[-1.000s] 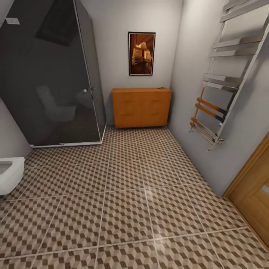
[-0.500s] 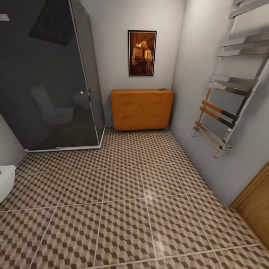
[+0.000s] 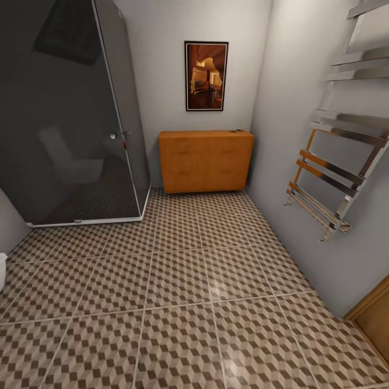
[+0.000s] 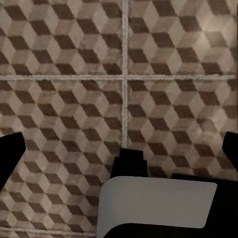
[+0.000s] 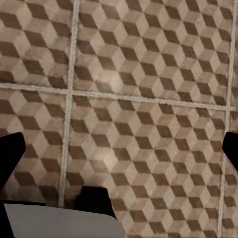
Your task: Take the four mousetraps from the cabinet in the bathroom and place them on the bathroom floor. Make sure all four end up on the same floor surface, and ensure that at least two of them are either under or directly next to the same bathroom sink.
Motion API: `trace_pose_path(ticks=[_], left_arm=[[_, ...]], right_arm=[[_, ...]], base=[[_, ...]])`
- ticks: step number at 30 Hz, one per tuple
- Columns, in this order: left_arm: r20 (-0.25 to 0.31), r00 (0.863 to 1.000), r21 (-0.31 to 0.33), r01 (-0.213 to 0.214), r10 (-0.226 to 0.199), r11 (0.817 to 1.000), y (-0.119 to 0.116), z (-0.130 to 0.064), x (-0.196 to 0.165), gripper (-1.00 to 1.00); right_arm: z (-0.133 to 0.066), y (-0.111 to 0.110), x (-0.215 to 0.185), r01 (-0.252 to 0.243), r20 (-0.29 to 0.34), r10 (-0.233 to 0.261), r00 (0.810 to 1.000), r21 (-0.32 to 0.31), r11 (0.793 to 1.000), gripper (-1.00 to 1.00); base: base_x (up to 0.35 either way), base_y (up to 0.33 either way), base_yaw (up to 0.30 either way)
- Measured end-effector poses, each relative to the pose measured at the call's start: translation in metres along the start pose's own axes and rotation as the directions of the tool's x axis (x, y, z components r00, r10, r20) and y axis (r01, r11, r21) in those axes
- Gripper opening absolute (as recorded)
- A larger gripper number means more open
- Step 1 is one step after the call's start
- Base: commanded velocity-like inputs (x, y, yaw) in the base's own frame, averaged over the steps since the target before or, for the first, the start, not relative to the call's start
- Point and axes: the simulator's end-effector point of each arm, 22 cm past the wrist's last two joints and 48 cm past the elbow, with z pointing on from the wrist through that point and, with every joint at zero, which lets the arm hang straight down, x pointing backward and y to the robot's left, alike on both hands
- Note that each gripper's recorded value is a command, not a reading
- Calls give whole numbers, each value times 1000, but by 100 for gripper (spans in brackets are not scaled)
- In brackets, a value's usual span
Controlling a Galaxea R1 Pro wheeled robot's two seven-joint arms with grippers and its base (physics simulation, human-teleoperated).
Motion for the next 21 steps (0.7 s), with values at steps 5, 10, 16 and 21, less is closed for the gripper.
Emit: trace_pose_path(ticks=[5, 10, 16, 21], left_arm=[[0, 1000, 0, 0, 0, 1000, 0, 0, 0, 100], [1, 1000, -1, 0, 0, 1000, 0, 0, 0, 100], [1, 1000, -1, 0, 0, 1000, 0, 0, 0, 100], [0, 1000, -1, 0, 0, 1000, 0, 0, 0, 100]], right_arm=[[0, -1, 0, 0, 0, 0, 1000, 1, 1000, 100], [0, -1, 0, 0, 0, 0, 1000, 2, 1000, 100], [0, -2, 0, 1, 0, -1, 1000, 2, 1000, 100], [0, -1, 0, 1, 0, -1, 1000, 1, 1000, 100]], base=[[335, 0, -12], [335, 0, -99], [335, 0, -145], [335, 0, -65]])
